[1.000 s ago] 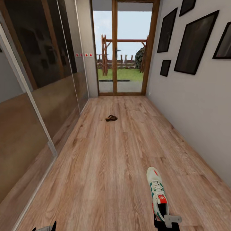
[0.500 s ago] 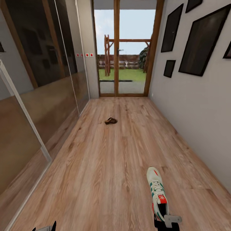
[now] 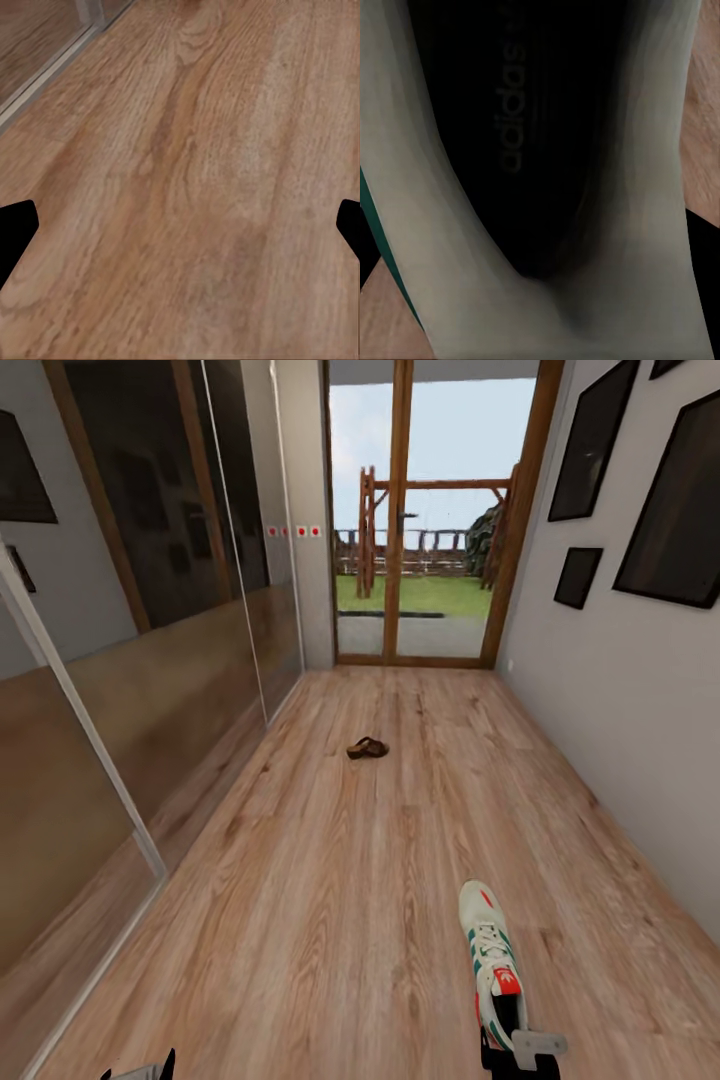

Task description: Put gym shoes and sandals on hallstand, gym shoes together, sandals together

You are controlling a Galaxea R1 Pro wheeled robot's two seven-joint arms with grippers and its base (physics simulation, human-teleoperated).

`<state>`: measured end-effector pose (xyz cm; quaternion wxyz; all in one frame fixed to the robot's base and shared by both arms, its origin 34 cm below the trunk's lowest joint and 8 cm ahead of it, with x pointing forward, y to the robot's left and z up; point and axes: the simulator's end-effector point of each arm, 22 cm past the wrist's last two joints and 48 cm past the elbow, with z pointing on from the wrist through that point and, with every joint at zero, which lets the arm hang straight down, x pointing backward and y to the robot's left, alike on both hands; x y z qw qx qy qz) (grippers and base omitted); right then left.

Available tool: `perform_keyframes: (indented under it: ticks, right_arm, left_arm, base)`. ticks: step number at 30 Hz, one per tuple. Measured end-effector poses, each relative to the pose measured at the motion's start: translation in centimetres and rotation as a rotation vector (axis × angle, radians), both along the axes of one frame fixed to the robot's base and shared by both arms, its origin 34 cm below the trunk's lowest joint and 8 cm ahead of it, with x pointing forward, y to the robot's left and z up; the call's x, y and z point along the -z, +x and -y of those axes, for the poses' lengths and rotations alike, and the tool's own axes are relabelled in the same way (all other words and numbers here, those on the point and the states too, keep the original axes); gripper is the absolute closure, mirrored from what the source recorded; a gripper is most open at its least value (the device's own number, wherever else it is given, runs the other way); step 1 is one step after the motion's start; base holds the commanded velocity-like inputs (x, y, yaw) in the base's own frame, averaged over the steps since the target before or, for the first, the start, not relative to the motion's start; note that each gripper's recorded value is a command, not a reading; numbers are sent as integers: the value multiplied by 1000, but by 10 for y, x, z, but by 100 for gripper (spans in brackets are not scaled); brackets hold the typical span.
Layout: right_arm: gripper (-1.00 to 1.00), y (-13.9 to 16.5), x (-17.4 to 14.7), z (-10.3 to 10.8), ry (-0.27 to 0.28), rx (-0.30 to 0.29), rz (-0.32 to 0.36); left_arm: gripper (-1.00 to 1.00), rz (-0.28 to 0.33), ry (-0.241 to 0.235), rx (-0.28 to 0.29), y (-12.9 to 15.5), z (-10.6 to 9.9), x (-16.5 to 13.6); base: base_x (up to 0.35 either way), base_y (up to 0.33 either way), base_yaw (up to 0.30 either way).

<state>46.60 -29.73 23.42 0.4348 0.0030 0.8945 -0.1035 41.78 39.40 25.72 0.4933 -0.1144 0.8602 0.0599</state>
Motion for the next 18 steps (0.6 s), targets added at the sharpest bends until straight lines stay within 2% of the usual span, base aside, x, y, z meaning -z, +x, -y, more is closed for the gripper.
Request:
perform_keyframes:
  ticks: [12, 18]
  right_arm:
    - [100, 0, 0, -1, 2, -4, 0]
    - [100, 0, 0, -1, 1, -4, 0]
  left_arm:
    - [-100, 0, 0, -1, 0, 0, 0]
    - [-100, 1, 0, -1, 0, 0, 0]
  base:
    - [334, -85, 3]
    - [336, -14, 0]
